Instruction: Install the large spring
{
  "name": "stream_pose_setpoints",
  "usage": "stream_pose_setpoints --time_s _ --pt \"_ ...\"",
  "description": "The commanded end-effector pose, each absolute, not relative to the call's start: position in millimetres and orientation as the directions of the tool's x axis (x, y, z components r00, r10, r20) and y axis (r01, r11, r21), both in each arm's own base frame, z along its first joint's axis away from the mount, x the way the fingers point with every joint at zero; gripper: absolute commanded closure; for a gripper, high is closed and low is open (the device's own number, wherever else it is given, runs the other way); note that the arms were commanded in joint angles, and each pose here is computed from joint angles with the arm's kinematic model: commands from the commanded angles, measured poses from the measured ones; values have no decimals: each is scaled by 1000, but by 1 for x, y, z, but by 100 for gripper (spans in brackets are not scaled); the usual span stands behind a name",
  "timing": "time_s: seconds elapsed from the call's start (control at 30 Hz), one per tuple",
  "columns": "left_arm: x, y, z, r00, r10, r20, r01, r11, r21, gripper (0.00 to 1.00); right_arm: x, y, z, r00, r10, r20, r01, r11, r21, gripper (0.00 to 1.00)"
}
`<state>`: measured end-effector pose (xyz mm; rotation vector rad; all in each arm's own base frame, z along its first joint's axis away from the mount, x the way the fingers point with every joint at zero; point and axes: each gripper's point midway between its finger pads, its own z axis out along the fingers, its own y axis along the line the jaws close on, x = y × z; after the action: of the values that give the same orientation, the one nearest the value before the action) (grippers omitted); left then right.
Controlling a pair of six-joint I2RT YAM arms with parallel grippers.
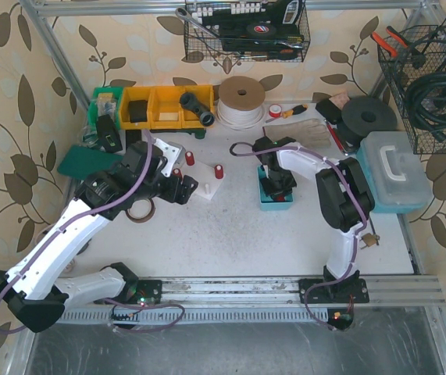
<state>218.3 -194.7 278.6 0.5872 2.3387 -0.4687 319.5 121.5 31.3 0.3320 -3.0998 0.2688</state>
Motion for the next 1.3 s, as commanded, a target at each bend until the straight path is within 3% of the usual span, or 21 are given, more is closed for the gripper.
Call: stream_pose_setpoints --time_s 0.0,0.27,0.37,0.67,0.83,1.03,1.27 --pt "220 -197 294 -646 263 -717 531 829 -174 10 324 116 19 -979 -202 13 -201 963 -180 75" --pt "227 -188 298 -647 198 -736 463 869 -172 7 341 128 58 -963 -244 -116 -230 966 -120 93" --pt "233 -174 295 -672 126 -729 359 917 -174 1 338 134 85 -948 -269 -168 -258 962 -83 95" --pt "256 -186 305 -607 -13 -795 315 914 -255 5 340 153 170 -834 -323 -448 -356 934 -12 98" --pt "260 -210 290 -610 -156 -777 327 843 -426 19 344 193 211 -576 -343 -742 -506 862 -6 99" --pt "240 -240 261 -708 -136 -693 399 732 -552 41 318 236 245 -333 -340 -879 -642 765 -52 99" --pt "227 -250 275 -760 -19 -650 444 714 -540 33 277 256 270 -113 -345 -932 -742 653 -151 99"
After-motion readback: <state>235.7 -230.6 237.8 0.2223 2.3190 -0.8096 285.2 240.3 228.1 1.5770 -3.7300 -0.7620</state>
